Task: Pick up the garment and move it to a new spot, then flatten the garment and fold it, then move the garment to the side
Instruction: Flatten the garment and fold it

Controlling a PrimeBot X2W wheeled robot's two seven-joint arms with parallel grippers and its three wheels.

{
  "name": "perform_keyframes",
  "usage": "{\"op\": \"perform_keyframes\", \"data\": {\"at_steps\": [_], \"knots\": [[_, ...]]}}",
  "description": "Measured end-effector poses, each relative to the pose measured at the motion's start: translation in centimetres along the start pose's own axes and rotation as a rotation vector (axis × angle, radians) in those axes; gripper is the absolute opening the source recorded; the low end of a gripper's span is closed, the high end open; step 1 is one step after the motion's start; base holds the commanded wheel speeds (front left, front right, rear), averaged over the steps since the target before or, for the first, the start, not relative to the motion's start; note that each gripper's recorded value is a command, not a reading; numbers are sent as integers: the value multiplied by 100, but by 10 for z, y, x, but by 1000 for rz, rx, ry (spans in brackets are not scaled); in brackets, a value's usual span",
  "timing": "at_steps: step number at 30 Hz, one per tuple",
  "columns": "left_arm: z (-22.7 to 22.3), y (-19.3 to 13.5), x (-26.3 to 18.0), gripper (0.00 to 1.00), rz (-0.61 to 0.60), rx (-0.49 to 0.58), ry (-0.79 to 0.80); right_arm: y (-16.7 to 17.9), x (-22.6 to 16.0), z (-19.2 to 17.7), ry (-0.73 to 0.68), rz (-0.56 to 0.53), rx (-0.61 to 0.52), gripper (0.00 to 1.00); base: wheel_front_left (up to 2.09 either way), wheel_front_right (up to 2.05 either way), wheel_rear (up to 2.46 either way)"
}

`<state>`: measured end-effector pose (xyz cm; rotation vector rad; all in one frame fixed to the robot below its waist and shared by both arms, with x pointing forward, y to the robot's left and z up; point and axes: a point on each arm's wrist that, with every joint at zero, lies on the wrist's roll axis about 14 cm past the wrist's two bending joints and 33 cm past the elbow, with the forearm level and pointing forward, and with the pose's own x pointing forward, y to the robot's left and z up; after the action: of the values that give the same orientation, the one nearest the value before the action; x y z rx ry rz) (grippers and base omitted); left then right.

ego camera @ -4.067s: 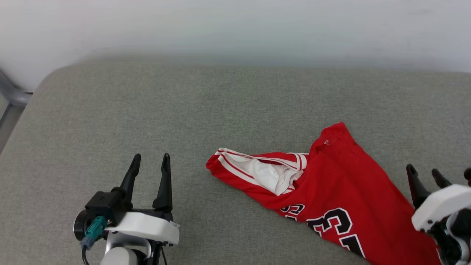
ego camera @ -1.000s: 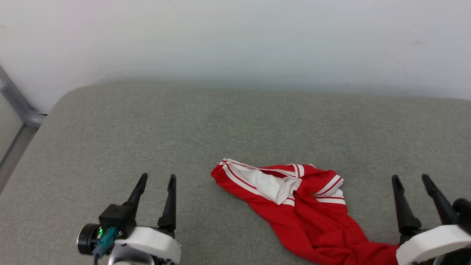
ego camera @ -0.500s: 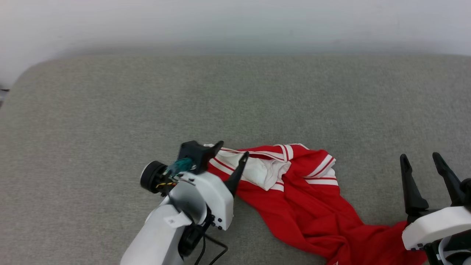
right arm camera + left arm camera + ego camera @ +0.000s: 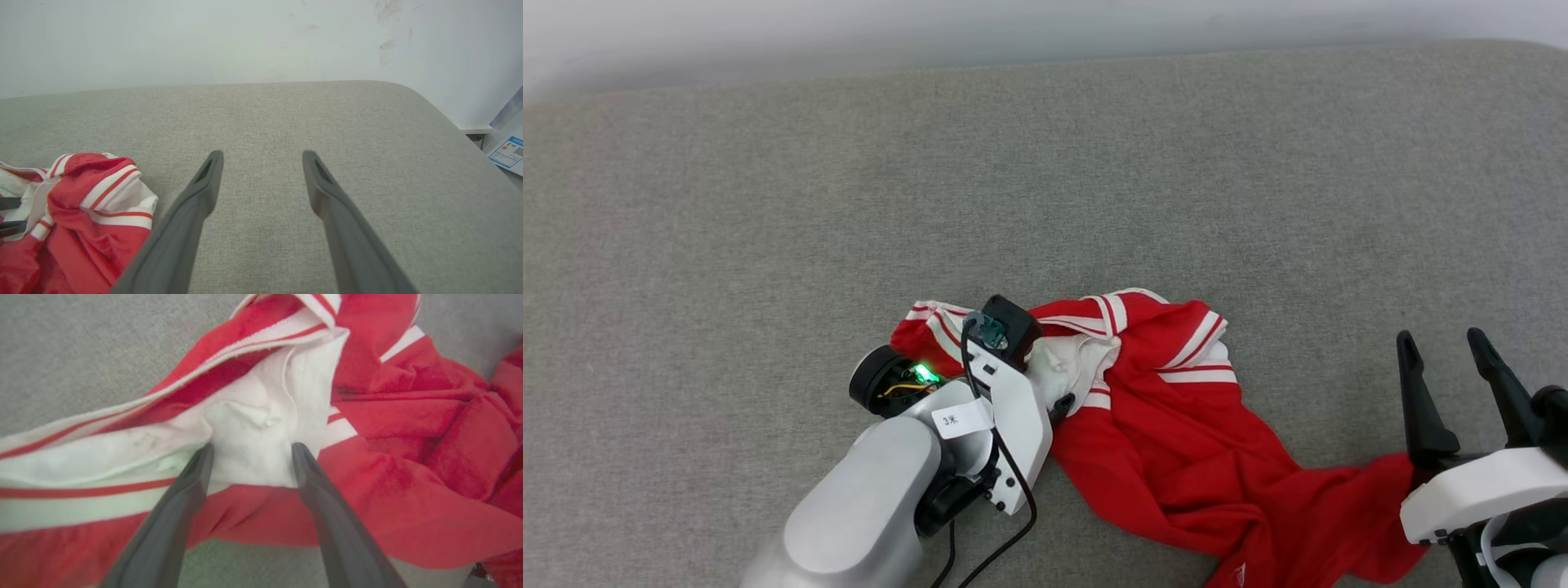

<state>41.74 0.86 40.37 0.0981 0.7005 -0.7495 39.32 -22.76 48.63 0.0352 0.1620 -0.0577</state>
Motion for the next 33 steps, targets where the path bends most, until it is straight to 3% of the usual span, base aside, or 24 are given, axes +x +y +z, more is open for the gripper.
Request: {"op": "perform_keyframes", "data": {"at_steps": [3, 4, 5, 6, 7, 14, 21, 26, 33], "knots": [[-11, -2, 3, 100, -20, 18, 70, -2, -1, -4, 9, -10, 12, 100, 0, 0, 0], [-13, -3, 4, 83, -26, 24, 88, -3, -2, -5, 10, -12, 17, 100, 0, 0, 0], [-14, -3, 4, 47, -29, 31, 96, -3, -2, -5, 11, -14, 22, 100, 0, 0, 0], [-13, -2, 4, 17, -27, 42, 97, -4, -2, -5, 9, -15, 24, 100, 0, 0, 0], [-11, 0, 4, 0, -24, 50, 92, -4, -2, -5, 7, -16, 26, 100, 0, 0, 0], [31, 5, -9, 0, 20, 86, -108, -6, -7, -2, 4, -22, 42, 100, 0, 0, 0], [70, 39, -55, 0, 176, 38, -335, -1, -11, 4, -2, -8, 47, 100, 0, 0, 0], [50, 68, -92, 0, 305, -49, -372, 6, -12, 7, -3, 16, 48, 100, 0, 0, 0], [-29, 92, -125, 0, 453, -247, -269, 18, -10, 9, 2, 52, 47, 100, 0, 0, 0]]}}
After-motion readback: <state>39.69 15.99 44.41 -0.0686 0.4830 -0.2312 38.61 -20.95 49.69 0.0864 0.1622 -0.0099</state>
